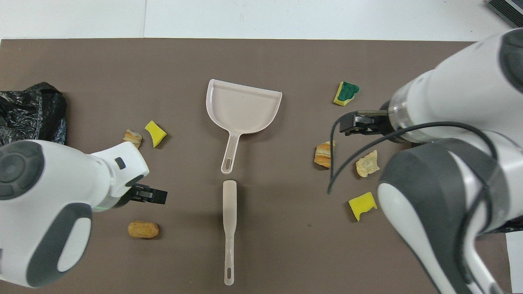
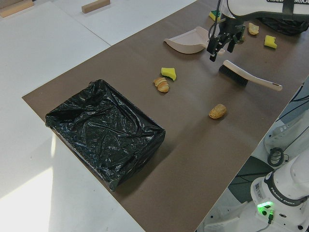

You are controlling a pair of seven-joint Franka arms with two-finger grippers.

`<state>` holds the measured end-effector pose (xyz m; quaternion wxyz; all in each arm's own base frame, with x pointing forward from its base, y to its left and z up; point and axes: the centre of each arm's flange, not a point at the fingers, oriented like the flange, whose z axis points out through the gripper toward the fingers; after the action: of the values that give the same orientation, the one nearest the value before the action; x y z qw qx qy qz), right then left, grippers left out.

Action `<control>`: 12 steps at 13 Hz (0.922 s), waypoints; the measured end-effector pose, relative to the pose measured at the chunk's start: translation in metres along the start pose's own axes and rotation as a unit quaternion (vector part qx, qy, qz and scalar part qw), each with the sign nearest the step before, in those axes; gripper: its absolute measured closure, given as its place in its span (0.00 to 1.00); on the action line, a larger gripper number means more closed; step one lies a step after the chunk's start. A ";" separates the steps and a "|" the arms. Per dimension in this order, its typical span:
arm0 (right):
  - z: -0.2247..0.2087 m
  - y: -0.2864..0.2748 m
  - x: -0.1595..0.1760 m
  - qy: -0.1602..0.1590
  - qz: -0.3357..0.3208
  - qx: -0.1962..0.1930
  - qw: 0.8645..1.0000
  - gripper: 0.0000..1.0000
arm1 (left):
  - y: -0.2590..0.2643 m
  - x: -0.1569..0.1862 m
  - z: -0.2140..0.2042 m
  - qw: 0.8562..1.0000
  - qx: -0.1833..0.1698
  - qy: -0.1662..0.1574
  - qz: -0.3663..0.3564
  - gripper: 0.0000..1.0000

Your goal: Sweep and dump trash in bin

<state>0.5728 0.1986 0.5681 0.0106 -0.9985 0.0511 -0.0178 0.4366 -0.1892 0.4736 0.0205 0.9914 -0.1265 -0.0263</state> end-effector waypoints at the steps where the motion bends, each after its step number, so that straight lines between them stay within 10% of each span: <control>1: 0.020 -0.026 0.004 0.001 0.003 0.004 1.000 0.00 | 0.026 -0.006 0.017 1.000 0.001 0.005 -0.001 0.00; 7: 0.135 -0.160 0.012 0.001 0.035 0.002 0.999 0.00 | 0.151 -0.089 0.137 0.999 -0.010 0.043 0.012 0.00; 12: 0.193 -0.228 -0.002 0.012 0.042 0.019 0.999 0.00 | 0.185 -0.113 0.158 0.999 -0.017 0.049 -0.005 0.00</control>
<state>0.6014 0.4296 0.3809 0.0295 -0.9948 0.0929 -0.0299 0.2723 -0.3447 0.3299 0.0431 0.9916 -0.1203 0.0199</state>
